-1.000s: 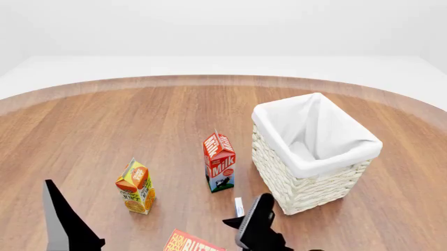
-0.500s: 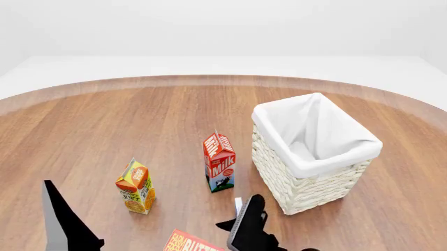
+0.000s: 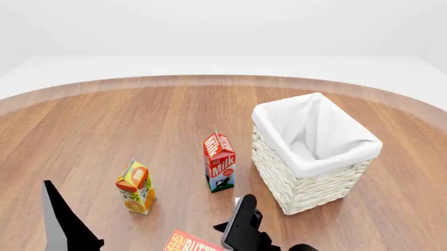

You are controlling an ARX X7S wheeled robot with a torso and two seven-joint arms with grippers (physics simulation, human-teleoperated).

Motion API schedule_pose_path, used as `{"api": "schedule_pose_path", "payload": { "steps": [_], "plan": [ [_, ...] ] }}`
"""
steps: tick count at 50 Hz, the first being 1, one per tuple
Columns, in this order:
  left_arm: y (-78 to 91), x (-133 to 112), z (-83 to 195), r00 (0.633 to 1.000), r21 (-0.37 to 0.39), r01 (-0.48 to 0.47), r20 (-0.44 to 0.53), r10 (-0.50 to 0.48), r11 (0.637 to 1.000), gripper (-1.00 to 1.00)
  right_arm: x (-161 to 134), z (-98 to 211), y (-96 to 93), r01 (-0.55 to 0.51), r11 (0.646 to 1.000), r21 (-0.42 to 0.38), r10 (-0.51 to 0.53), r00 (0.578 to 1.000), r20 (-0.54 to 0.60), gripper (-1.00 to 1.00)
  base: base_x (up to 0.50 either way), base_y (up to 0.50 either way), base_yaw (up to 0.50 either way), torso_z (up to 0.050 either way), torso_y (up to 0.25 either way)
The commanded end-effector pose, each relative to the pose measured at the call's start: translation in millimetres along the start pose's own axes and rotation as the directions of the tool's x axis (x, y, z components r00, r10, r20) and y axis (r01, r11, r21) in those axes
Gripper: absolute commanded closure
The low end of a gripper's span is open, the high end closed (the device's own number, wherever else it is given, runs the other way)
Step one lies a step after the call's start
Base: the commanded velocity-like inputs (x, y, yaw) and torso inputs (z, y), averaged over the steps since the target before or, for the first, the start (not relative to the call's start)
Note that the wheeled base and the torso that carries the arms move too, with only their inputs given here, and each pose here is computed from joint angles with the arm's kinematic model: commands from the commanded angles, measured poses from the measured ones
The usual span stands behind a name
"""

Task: Pick up the cream cheese box and the butter, and put them in the basket.

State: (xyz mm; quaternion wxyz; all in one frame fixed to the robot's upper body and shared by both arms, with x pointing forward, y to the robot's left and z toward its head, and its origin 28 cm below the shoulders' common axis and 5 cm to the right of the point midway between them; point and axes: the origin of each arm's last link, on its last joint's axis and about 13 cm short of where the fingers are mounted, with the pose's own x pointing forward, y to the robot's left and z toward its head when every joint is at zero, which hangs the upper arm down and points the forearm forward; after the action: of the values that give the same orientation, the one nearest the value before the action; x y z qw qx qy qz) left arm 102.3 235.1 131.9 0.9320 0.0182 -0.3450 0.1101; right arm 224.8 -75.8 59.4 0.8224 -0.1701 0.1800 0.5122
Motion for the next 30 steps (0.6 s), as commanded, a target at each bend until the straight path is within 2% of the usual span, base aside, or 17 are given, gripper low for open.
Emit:
{"api": "schedule_pose_path", "payload": {
  "steps": [1,30],
  "plan": [
    [0.1,0.6,-0.5,1.0,0.0,-0.001,-0.001,0.001,1.0,-1.0,8.1,-3.0,-2.9,-0.005,1.0,0.006,0.006,0.999,-0.036,-1.0,0.0,0.0,0.0,0.0,0.0],
    [0.4,0.0,-0.3,1.0,-0.004,-0.001,-0.002,0.001,1.0,-1.0,23.6,-13.5,-5.2,-0.022,1.0,0.017,0.024,0.993,-0.113,-1.0,0.0,0.0,0.0,0.0,0.0]
  ]
}}
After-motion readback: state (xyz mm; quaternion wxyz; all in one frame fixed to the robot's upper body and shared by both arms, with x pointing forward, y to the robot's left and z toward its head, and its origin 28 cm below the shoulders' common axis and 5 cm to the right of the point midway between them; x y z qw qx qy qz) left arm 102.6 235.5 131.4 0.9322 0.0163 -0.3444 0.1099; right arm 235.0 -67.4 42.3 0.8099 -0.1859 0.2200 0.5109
